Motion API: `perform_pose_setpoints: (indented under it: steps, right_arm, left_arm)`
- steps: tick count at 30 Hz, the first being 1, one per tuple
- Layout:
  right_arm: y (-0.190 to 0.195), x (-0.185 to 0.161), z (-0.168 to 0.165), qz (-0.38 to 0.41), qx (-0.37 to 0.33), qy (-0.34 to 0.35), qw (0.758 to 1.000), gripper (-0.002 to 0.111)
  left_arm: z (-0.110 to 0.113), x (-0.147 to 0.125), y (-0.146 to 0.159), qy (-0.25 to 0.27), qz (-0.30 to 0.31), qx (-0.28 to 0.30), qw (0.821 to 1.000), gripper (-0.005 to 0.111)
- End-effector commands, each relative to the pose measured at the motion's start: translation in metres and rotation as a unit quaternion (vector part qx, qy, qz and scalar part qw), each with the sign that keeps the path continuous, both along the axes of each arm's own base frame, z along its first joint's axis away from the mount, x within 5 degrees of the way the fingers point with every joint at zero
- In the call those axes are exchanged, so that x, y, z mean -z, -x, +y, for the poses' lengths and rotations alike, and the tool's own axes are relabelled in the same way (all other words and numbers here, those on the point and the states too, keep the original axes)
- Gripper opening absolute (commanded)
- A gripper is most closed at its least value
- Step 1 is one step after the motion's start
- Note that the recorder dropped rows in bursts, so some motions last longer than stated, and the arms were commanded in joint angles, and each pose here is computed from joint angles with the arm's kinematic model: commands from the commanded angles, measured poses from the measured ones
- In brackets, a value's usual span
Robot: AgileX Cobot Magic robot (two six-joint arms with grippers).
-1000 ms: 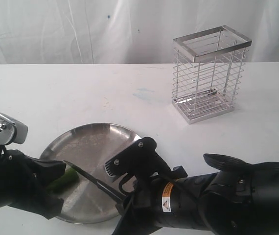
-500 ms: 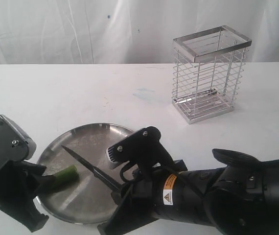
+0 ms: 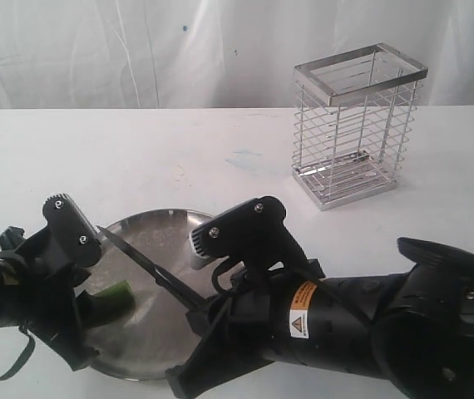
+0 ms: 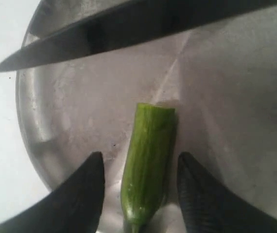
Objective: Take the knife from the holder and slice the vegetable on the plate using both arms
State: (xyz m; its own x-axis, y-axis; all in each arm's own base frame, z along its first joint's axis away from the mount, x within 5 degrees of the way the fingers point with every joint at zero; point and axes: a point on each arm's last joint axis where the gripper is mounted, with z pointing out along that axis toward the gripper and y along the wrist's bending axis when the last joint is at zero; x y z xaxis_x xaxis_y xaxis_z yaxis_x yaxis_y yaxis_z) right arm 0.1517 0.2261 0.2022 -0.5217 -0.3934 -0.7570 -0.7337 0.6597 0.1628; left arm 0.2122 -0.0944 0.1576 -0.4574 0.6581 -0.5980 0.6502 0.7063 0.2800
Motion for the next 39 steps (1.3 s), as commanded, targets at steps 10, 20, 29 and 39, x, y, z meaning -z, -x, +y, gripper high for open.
perform_pose_setpoints:
  steps: [10,20,29,39]
  right_arm:
    - [-0.001,-0.007,-0.002,-0.008,0.005,-0.014,1.0,0.0]
    - [-0.001,-0.007,-0.002,-0.007,0.005,-0.014,1.0,0.0]
    - [0.0,-0.005,-0.004,0.0,0.0,0.004,1.0,0.0]
    - [-0.008,-0.014,-0.024,0.005,0.017,0.026,1.0,0.0]
  left_arm:
    - [-0.002,0.03,-0.003,-0.026,0.084,-0.002,0.996,0.051]
    - [-0.005,0.028,-0.008,0.013,0.101,-0.058,0.993,0.014]
    - [-0.019,-0.007,-0.016,0.038,0.128,-0.054,0.99,0.005]
    - [-0.041,0.006,-0.01,0.078,0.168,-0.089,0.979,0.005]
